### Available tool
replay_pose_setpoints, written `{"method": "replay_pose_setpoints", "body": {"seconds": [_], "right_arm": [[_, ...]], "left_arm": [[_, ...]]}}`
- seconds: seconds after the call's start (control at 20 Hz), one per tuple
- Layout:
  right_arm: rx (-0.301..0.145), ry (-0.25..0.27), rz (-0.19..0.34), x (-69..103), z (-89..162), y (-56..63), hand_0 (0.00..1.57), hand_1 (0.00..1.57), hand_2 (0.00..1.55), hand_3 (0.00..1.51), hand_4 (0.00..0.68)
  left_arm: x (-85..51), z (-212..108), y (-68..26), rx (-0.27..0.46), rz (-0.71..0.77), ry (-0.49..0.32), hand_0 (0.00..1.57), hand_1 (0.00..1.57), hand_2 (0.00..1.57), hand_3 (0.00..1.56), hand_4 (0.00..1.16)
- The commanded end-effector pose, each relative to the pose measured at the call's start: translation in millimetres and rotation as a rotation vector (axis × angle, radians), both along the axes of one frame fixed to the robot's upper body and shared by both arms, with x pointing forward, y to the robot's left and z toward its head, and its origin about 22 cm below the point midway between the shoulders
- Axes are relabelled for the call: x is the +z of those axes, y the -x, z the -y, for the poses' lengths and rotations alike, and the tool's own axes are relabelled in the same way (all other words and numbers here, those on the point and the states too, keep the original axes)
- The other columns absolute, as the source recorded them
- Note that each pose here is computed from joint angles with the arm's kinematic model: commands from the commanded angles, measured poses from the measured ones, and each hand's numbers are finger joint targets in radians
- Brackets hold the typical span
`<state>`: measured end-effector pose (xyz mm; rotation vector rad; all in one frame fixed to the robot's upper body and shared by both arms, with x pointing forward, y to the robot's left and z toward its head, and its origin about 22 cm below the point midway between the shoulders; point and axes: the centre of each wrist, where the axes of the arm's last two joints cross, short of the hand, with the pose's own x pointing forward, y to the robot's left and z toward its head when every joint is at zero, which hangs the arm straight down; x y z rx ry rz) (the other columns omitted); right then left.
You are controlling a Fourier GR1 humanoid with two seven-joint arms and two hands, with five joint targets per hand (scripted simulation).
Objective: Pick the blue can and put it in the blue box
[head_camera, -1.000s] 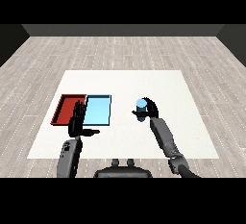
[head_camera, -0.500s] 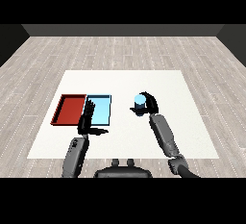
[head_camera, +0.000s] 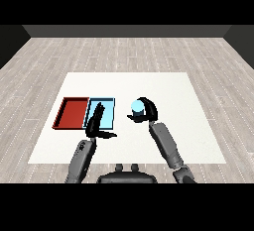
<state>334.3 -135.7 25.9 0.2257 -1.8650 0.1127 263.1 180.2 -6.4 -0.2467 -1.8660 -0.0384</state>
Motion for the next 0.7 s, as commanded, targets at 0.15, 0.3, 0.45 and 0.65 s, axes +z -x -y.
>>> {"method": "replay_pose_setpoints", "body": {"seconds": [0.15, 0.3, 0.45, 0.65], "right_arm": [[0.02, -0.003, 0.023, 7.7, -15.3, 9.9, 1.43, 1.43, 1.43, 1.41, 0.661], [0.019, 0.015, 0.024, 24.4, -24.1, -6.1, 1.43, 1.43, 1.44, 1.41, 0.669], [0.036, -0.003, 0.042, 3.5, -11.3, 4.2, 1.42, 1.42, 1.45, 1.41, 0.661], [0.05, 0.002, 0.042, 12.0, -31.3, 6.5, 1.41, 1.41, 1.45, 1.42, 0.663]], "left_arm": [[13.5, 29.3, -13.3, -0.025, -0.019, -0.025, 0.0, 0.0, 0.0, 0.0, 0.0], [1.2, 46.9, -29.5, -0.05, -0.019, -0.027, 0.0, 0.0, 0.0, 0.0, 0.0], [3.3, 41.2, -44.9, -0.044, -0.042, -0.045, 0.0, 0.0, 0.0, 0.0, 0.0], [-26.6, 53.2, -29.3, -0.047, -0.088, -0.048, 0.0, 0.0, 0.0, 0.0, 0.0]]}}
